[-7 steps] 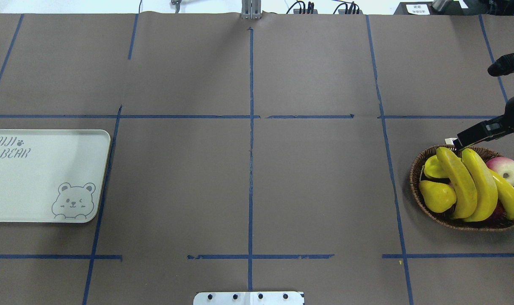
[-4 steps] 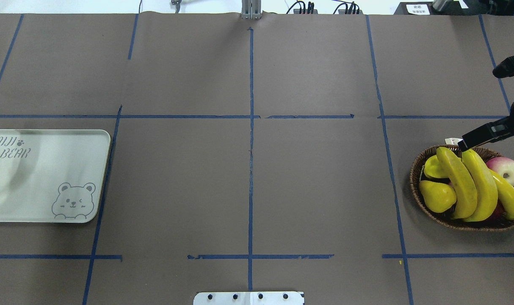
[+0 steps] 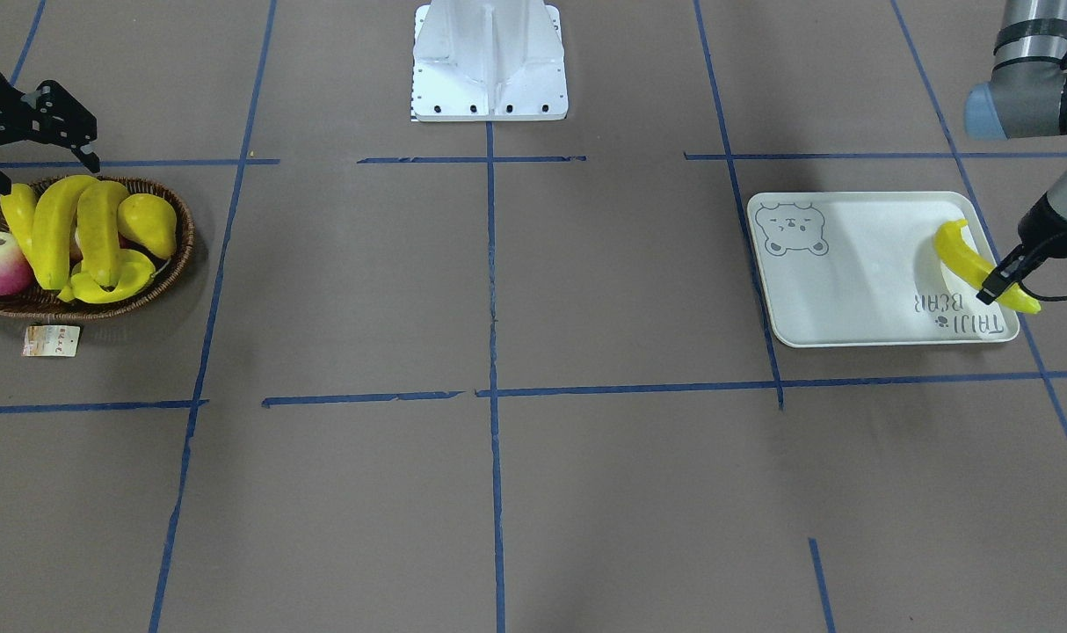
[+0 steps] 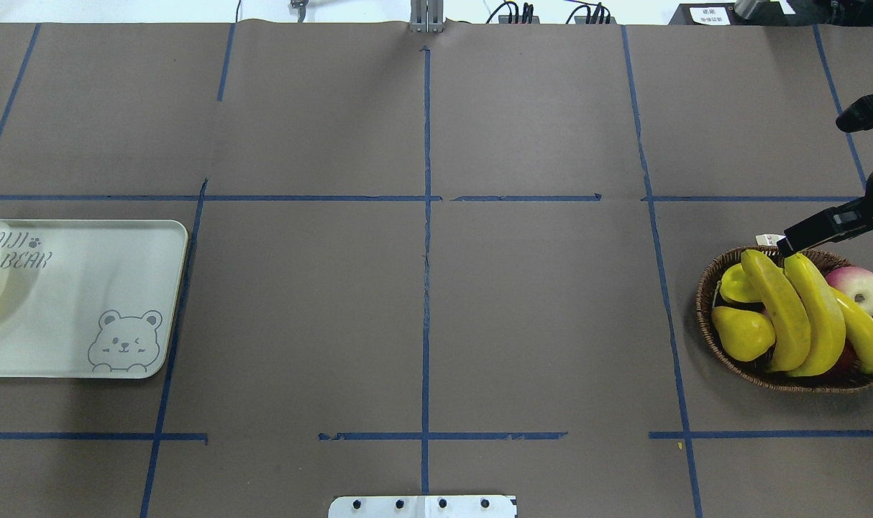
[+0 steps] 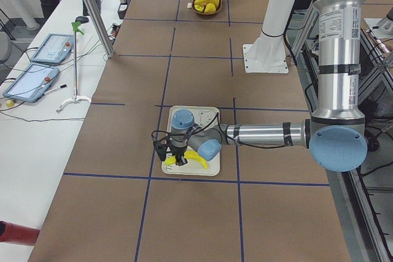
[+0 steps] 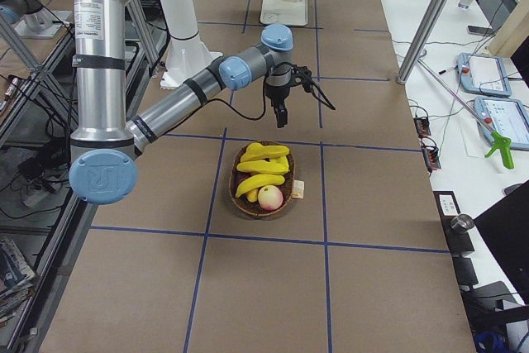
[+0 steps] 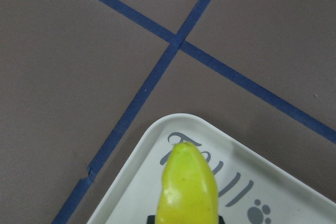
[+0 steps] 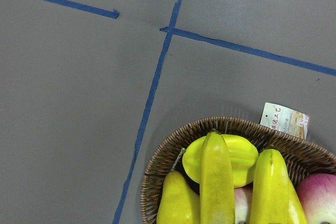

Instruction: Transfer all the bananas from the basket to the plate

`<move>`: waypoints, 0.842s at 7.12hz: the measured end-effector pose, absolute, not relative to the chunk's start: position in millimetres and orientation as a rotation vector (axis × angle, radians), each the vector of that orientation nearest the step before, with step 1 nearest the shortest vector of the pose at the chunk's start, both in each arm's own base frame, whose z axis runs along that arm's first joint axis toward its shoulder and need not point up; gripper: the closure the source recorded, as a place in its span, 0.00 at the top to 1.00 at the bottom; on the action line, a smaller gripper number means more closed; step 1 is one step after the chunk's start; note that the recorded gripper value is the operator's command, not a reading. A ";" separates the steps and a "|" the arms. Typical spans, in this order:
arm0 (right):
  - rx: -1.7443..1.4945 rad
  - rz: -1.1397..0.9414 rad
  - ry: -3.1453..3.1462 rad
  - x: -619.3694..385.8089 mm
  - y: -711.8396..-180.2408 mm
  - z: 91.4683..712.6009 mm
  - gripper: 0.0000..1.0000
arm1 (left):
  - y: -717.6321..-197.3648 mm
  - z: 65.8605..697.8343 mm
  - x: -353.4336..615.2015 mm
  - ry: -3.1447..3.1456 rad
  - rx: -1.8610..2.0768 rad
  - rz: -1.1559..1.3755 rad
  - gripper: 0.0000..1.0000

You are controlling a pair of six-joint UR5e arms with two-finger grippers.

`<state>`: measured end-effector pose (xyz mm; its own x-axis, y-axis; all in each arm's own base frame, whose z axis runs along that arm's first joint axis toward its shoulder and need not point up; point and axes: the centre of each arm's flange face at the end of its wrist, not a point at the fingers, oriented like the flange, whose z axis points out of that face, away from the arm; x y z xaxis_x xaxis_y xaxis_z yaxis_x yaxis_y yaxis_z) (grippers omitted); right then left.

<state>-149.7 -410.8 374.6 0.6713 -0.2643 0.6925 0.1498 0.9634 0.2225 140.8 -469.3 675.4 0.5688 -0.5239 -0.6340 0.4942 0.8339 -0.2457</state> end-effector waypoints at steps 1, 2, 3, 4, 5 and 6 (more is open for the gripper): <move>0.152 -0.233 -0.803 -149.6 -410.7 374.3 1.00 | -469.7 675.8 141.0 0.760 -0.040 -0.596 1.00; 0.151 -0.232 -0.803 -149.6 -410.6 374.1 1.00 | -470.0 674.0 141.3 0.764 -0.036 -0.591 1.00; 0.152 -0.231 -0.803 -149.5 -410.5 373.8 1.00 | -470.7 669.0 141.9 0.773 -0.031 -0.584 1.00; 0.153 -0.226 -0.803 -149.0 -410.0 372.9 1.00 | -471.0 654.6 143.3 0.800 -0.026 -0.569 1.00; 0.150 -0.208 -0.800 -147.1 -407.4 373.5 1.00 | -470.9 622.6 148.1 0.852 -0.009 -0.534 1.00; 0.142 -0.182 -0.797 -143.1 -401.2 377.2 1.00 | -469.3 586.5 155.5 0.903 0.020 -0.493 1.00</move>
